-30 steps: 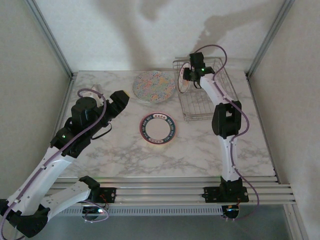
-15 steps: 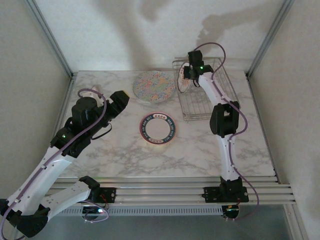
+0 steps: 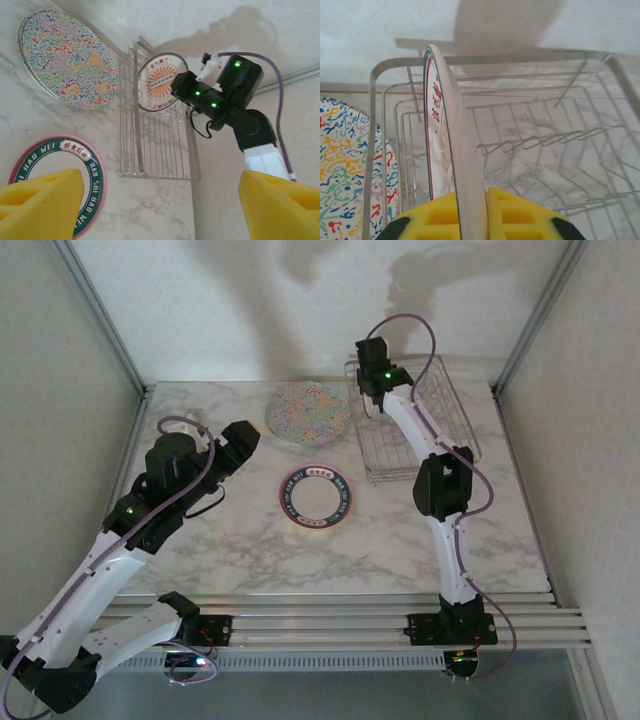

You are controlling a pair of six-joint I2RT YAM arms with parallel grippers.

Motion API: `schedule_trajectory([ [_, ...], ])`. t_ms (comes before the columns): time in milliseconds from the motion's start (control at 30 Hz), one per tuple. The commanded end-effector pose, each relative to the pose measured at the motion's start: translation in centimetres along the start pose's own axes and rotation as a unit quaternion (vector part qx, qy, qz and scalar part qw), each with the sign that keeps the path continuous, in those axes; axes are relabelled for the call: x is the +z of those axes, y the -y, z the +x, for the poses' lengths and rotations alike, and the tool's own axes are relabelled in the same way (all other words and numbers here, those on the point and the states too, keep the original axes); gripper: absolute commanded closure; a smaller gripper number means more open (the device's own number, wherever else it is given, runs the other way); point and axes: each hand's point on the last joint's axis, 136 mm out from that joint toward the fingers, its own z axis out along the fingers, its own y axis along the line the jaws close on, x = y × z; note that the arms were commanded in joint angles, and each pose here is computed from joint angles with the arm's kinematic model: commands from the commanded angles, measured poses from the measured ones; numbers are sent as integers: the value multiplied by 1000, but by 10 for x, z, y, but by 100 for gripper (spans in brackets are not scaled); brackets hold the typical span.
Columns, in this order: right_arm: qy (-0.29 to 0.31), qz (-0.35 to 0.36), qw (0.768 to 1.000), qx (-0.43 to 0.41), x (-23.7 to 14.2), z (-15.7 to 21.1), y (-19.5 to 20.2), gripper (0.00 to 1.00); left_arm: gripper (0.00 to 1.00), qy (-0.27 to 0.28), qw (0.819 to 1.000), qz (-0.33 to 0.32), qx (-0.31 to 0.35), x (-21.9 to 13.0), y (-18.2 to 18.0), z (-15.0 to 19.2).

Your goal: Unload the plates from the dish rack

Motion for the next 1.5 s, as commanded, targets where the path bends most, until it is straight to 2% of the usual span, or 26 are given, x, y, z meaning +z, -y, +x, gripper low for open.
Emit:
schedule_trajectory([
  [0, 116, 32, 991, 52, -84, -81, 50, 100, 19, 0, 1000, 29, -8, 3, 16, -5],
  [167, 149, 20, 986, 76, -146, -93, 78, 100, 19, -21, 998, 55, -7, 22, 29, 0],
  [300, 154, -12, 983, 95, -191, -87, 93, 100, 19, -45, 996, 80, -2, 44, 45, 7],
  [500, 135, -127, 972, 148, -251, -56, 96, 100, 18, -94, 988, 126, 7, 84, 75, 28],
  [733, 75, -274, 935, 214, -299, -19, 83, 100, 17, -151, 976, 155, -8, 124, 93, 64],
  [933, 37, -340, 901, 268, -317, -1, 79, 100, 17, -177, 970, 164, -31, 146, 94, 82],
  [1167, 0, -399, 858, 322, -318, 5, 67, 100, 17, -190, 967, 166, -47, 160, 91, 91],
  [1333, -12, -405, 852, 331, -313, 7, 65, 100, 20, -187, 966, 172, -49, 160, 93, 90],
  [1467, -25, -427, 834, 349, -310, 7, 59, 100, 27, -194, 964, 171, -53, 161, 91, 93],
])
